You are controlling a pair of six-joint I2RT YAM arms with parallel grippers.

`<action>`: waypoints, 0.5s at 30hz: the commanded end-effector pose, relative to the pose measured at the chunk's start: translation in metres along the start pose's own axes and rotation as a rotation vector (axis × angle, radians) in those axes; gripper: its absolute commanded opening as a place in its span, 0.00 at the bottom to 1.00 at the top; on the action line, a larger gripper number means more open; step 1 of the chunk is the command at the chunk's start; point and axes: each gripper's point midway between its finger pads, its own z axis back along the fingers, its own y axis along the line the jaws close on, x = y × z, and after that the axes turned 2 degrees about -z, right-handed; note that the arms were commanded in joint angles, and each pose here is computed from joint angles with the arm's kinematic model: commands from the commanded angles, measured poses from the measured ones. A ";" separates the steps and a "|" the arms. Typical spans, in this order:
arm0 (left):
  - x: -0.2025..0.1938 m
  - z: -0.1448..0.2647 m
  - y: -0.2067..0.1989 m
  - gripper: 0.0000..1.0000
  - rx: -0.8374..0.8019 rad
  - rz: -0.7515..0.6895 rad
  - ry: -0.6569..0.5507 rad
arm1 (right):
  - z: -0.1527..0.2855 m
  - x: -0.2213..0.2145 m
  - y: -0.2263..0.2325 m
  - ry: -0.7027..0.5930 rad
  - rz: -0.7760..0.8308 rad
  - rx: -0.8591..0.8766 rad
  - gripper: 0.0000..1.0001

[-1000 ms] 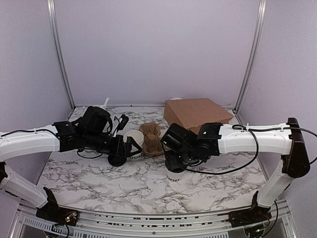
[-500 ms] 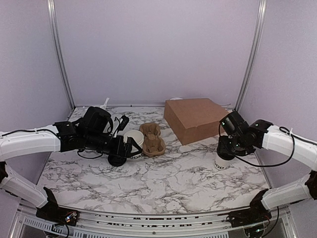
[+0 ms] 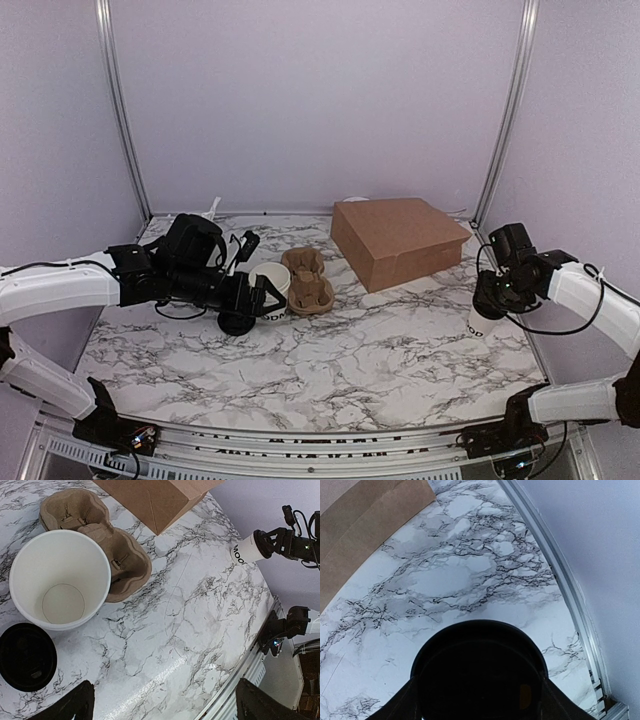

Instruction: Pack the takeout coffee

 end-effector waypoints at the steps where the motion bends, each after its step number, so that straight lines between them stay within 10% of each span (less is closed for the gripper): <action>1: 0.005 0.007 0.000 0.99 -0.004 -0.008 -0.025 | 0.003 0.009 0.004 -0.029 -0.003 0.028 0.70; 15: 0.003 0.006 0.000 0.99 -0.012 -0.006 -0.022 | 0.013 0.013 -0.006 -0.034 -0.010 -0.017 0.95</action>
